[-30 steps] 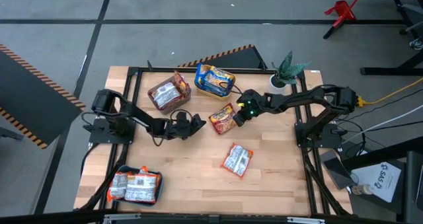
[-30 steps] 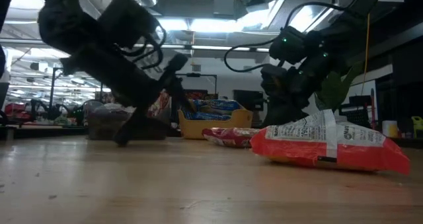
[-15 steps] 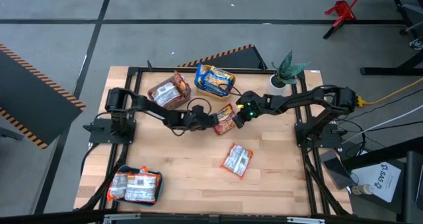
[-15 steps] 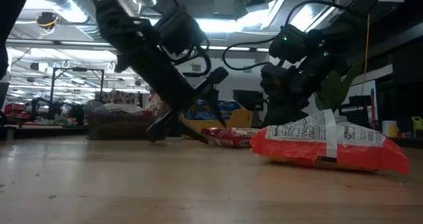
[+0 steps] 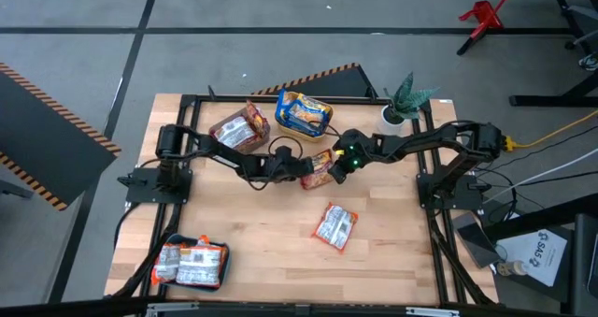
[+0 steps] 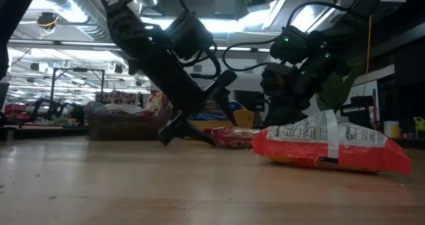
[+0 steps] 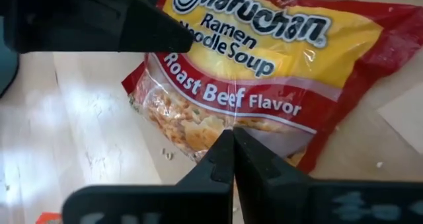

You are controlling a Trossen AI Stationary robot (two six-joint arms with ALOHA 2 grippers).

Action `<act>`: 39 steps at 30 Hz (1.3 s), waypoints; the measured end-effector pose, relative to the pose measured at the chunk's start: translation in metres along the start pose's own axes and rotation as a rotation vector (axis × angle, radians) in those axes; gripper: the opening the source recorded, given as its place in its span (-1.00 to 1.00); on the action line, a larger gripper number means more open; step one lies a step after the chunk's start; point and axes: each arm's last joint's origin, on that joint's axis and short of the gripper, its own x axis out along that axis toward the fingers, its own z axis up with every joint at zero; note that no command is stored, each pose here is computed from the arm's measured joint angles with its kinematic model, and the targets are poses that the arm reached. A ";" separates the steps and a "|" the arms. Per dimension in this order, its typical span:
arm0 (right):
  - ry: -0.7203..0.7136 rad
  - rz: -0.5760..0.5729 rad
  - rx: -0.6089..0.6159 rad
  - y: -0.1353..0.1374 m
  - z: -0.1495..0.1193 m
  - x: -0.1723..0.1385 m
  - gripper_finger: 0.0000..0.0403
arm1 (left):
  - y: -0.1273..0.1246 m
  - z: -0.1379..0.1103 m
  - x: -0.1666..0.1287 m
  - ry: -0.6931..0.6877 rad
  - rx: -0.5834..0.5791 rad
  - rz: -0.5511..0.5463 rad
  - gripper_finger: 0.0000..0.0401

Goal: Sort Maruchan noodles
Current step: Put the red noodle pack into the gray bin

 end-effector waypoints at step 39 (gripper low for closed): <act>-0.170 0.052 -0.105 0.040 -0.004 -0.115 -1.00 | -0.044 -0.004 -0.018 0.196 -0.029 -0.281 -0.92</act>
